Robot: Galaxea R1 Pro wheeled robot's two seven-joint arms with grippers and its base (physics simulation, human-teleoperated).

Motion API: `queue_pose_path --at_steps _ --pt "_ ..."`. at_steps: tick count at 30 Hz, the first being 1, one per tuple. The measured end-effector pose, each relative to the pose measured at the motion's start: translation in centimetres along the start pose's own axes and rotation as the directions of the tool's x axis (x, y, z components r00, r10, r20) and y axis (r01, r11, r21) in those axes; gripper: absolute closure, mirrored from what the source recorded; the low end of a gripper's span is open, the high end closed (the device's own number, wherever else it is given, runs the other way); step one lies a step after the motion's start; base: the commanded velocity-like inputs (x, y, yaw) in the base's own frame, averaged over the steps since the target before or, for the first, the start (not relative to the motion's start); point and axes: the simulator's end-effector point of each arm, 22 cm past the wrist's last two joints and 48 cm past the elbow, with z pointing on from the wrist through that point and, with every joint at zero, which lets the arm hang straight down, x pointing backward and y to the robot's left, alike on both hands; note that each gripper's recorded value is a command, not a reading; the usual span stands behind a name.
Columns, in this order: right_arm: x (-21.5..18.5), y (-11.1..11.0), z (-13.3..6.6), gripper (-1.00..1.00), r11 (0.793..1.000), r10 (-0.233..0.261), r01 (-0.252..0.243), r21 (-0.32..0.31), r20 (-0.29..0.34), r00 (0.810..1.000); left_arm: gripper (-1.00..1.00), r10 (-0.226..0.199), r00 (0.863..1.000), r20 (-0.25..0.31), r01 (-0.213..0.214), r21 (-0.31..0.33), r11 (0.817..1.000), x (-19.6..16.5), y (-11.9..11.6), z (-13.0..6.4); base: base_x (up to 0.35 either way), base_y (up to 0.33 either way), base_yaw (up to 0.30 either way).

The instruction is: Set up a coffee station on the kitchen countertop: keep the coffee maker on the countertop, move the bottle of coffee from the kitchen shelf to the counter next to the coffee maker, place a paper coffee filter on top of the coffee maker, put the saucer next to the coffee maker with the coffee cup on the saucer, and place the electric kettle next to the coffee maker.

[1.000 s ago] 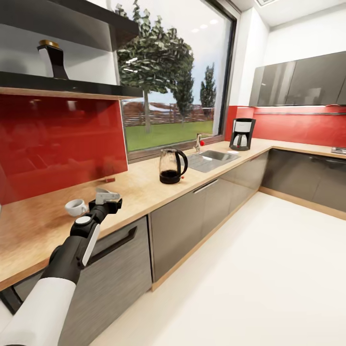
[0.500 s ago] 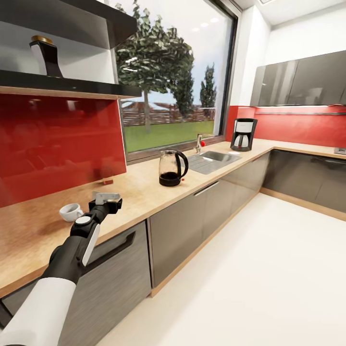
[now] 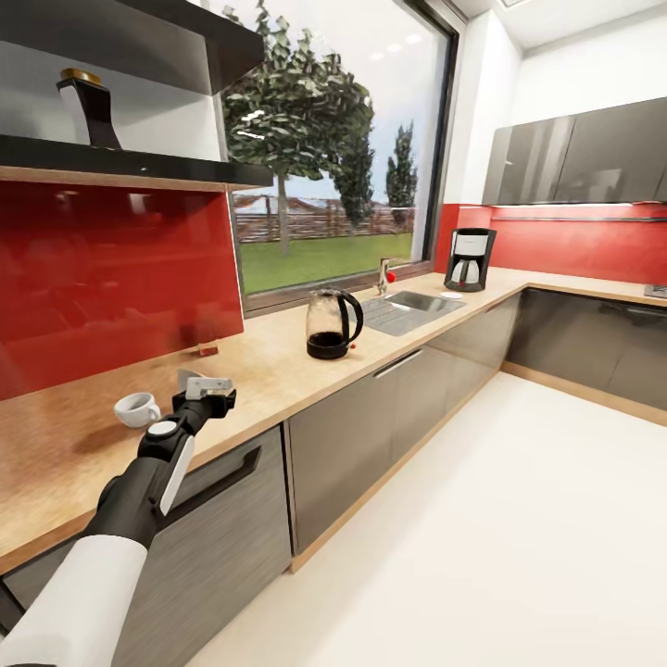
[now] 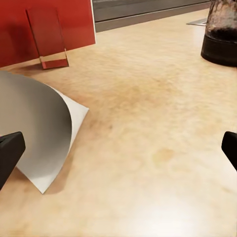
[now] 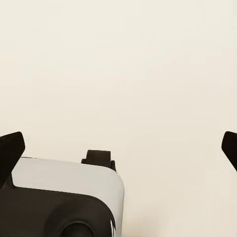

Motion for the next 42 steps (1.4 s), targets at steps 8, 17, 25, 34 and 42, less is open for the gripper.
queue_pose_path --at_steps 8,17,25,34,42 --pt "0.0 0.0 0.0 -1.00 1.000 0.000 0.000 0.000 0.000 1.000 -1.00 -0.006 1.000 -0.001 0.006 -0.005 1.000 0.0 0.3 0.0 0.039 0.054 0.000" --pt "0.0 0.0 0.0 -1.00 1.000 0.000 0.000 0.000 0.000 1.000 -1.00 -0.010 1.000 -0.001 0.010 -0.008 1.000 0.1 0.5 0.0 0.011 0.010 0.000" --pt "0.0 0.0 0.0 -1.00 1.000 0.000 0.000 0.000 0.000 1.000 -1.00 -0.009 1.000 -0.002 0.009 -0.009 1.000 0.1 0.5 0.0 0.072 0.001 0.000" --pt "0.0 0.0 0.0 -1.00 1.000 0.000 0.000 0.000 0.000 1.000 -1.00 -0.010 1.000 -0.028 0.010 -0.008 1.000 1.4 0.4 0.3 0.004 0.000 0.000" --pt "0.0 0.0 0.0 -1.00 1.000 0.000 0.000 0.000 0.000 1.000 -1.00 -0.009 1.000 0.015 0.009 -0.010 1.000 0.8 0.5 0.4 0.000 0.000 0.000"
